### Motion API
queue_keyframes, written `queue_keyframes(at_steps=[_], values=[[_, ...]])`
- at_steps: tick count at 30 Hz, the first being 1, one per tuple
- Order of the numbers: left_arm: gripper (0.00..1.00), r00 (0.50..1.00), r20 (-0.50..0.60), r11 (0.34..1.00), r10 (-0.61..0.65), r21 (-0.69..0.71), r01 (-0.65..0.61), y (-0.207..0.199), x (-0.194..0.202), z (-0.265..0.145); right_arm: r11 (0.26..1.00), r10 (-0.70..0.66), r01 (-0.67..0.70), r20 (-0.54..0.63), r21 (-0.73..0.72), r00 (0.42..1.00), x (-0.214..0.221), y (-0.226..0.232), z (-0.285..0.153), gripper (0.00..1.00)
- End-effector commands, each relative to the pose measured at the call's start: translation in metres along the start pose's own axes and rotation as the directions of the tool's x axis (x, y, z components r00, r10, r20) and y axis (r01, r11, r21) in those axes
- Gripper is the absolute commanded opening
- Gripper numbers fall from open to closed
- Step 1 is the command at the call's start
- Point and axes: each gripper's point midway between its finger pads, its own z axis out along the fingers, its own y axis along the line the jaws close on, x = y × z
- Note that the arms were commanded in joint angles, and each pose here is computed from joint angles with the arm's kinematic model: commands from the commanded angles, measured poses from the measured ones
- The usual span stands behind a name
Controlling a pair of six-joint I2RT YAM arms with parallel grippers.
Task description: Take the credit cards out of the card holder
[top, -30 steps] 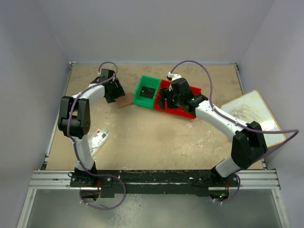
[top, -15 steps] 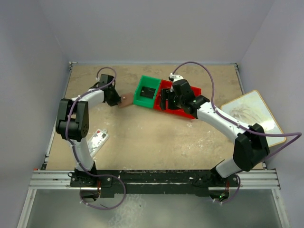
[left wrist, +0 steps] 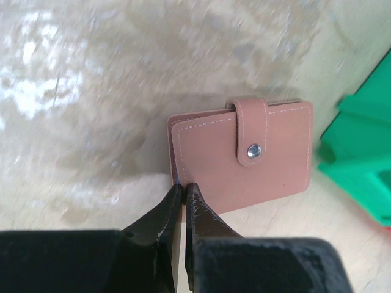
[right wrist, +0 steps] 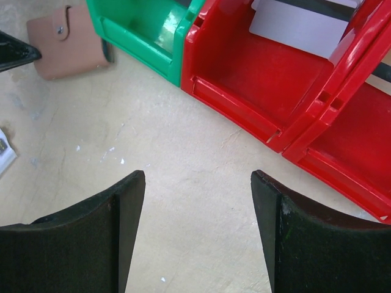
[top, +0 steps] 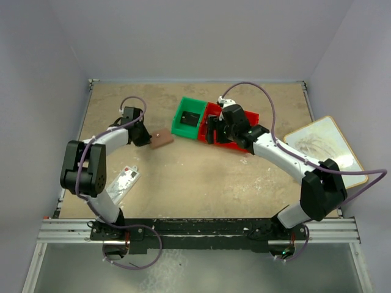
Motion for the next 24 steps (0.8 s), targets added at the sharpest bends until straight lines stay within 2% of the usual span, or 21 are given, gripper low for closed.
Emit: queue_keyframes(at_steps=[1, 4, 9, 11, 13, 15, 16, 18, 20, 24], values=[[0.0, 0.997, -0.045, 0.998, 0.055, 0.006, -0.055, 0.017, 0.028, -0.028, 0.992, -0.057, 0.067, 0.089, -0.111, 0.994, -0.013, 0.017, -0.011, 0.73], [0.0, 0.99, -0.119, 0.997, 0.071, 0.039, -0.067, 0.026, 0.067, -0.048, 0.964, -0.103, 0.138, 0.157, -0.228, 0.982, -0.013, 0.034, -0.018, 0.74], [0.0, 0.951, -0.219, 0.974, 0.22, 0.1, -0.203, 0.023, 0.134, -0.081, 0.88, -0.18, 0.294, 0.312, -0.372, 0.933, -0.008, 0.055, -0.039, 0.73], [0.0, 0.937, -0.202, 0.952, 0.287, 0.168, -0.255, 0.005, 0.145, -0.095, 0.835, -0.217, 0.361, 0.355, -0.414, 0.909, -0.006, 0.064, -0.048, 0.72], [0.0, 0.923, -0.202, 0.93, 0.328, 0.241, -0.278, -0.014, 0.153, -0.106, 0.824, -0.227, 0.375, 0.36, -0.424, 0.905, -0.002, 0.065, -0.05, 0.72], [0.0, 0.895, -0.214, 0.9, 0.392, 0.293, -0.324, -0.026, 0.162, -0.111, 0.891, -0.155, 0.265, 0.303, -0.367, 0.94, -0.003, 0.052, -0.041, 0.72], [0.0, 0.876, -0.226, 0.886, 0.427, 0.296, -0.356, -0.027, 0.165, -0.112, 0.929, -0.072, 0.149, 0.231, -0.338, 0.97, 0.001, 0.044, -0.034, 0.71], [0.0, 0.836, -0.264, 0.868, 0.48, 0.283, -0.409, -0.024, 0.174, -0.106, 0.979, 0.034, -0.01, 0.115, -0.202, 0.993, 0.012, 0.02, -0.014, 0.71], [0.0, 0.797, -0.301, 0.843, 0.524, 0.317, -0.435, -0.03, 0.187, -0.101, 0.991, 0.081, -0.074, 0.056, -0.115, 0.995, 0.013, 0.011, 0.0, 0.71], [0.0, 0.708, -0.328, 0.779, 0.625, 0.322, -0.538, -0.042, 0.197, -0.094, 0.993, 0.119, -0.119, 0.089, -0.007, 0.989, -0.02, 0.005, 0.024, 0.72]])
